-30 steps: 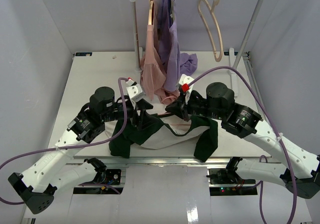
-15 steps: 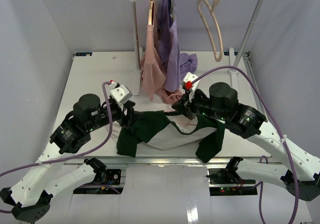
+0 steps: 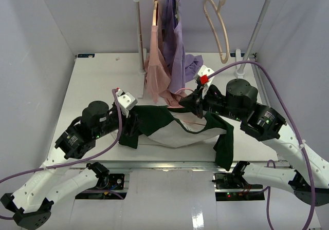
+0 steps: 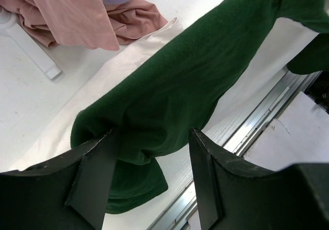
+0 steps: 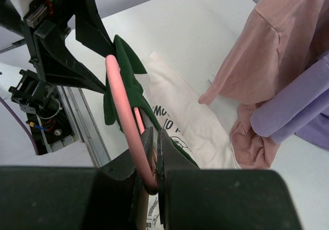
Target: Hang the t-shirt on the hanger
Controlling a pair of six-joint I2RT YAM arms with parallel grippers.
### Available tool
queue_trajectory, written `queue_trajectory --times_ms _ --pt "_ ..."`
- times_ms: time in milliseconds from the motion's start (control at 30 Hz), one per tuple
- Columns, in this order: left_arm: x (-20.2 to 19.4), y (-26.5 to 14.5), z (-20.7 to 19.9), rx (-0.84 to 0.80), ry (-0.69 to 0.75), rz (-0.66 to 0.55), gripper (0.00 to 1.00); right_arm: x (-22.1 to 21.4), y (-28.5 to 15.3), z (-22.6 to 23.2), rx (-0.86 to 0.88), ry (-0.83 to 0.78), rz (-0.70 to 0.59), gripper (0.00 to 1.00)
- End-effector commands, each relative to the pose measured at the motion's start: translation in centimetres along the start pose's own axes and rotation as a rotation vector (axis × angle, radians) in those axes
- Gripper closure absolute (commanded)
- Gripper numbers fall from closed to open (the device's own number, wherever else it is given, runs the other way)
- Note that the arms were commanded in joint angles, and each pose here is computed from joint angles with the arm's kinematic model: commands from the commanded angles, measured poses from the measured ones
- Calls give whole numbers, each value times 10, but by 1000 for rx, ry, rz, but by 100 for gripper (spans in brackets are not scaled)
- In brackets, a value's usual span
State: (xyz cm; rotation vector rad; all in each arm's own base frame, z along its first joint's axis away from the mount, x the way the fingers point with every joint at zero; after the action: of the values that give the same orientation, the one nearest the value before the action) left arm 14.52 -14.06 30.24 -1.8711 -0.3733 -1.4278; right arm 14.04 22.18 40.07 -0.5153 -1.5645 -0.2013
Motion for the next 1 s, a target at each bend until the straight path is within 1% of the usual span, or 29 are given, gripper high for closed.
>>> queue_trajectory --times_ms 0,333,400,500,567,600,667,800,967 --pt "-4 2 1 19 -36 0 34 34 -8 2 20 5 -109 92" --pt "-11 8 8 73 -46 21 36 30 -10 0 -1 7 -101 92" --pt "-12 9 8 69 -46 25 39 28 -11 -1 -7 7 -101 92" --pt "-13 13 6 52 -47 41 52 27 -12 0 -8 6 -102 92" --pt "-14 16 3 28 -47 53 77 26 -14 -1 -18 6 -105 92" --pt "-14 18 3 20 -49 58 86 26 -15 -1 -23 6 -105 92" --pt "-13 20 1 9 -53 63 99 25 -17 -3 -36 6 -107 92" --pt "-6 18 -2 -8 -62 39 100 23 -21 -5 -62 8 -107 92" --pt "9 7 -2 10 -69 -17 100 -1 -15 -6 -79 19 -33 92"
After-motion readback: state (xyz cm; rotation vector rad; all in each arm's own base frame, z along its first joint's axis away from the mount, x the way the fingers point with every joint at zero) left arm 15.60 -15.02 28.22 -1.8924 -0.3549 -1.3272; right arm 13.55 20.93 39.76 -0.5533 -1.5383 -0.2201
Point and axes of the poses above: each gripper's point midway between its finger pads, its own y axis out along the fingers, its own z axis along the line the jaws close on, x = y × z, the point moved 6 cm from there along -y, back along the fingers, and after that the axes turned 5 degrees about -y, right-handed, at the moved point
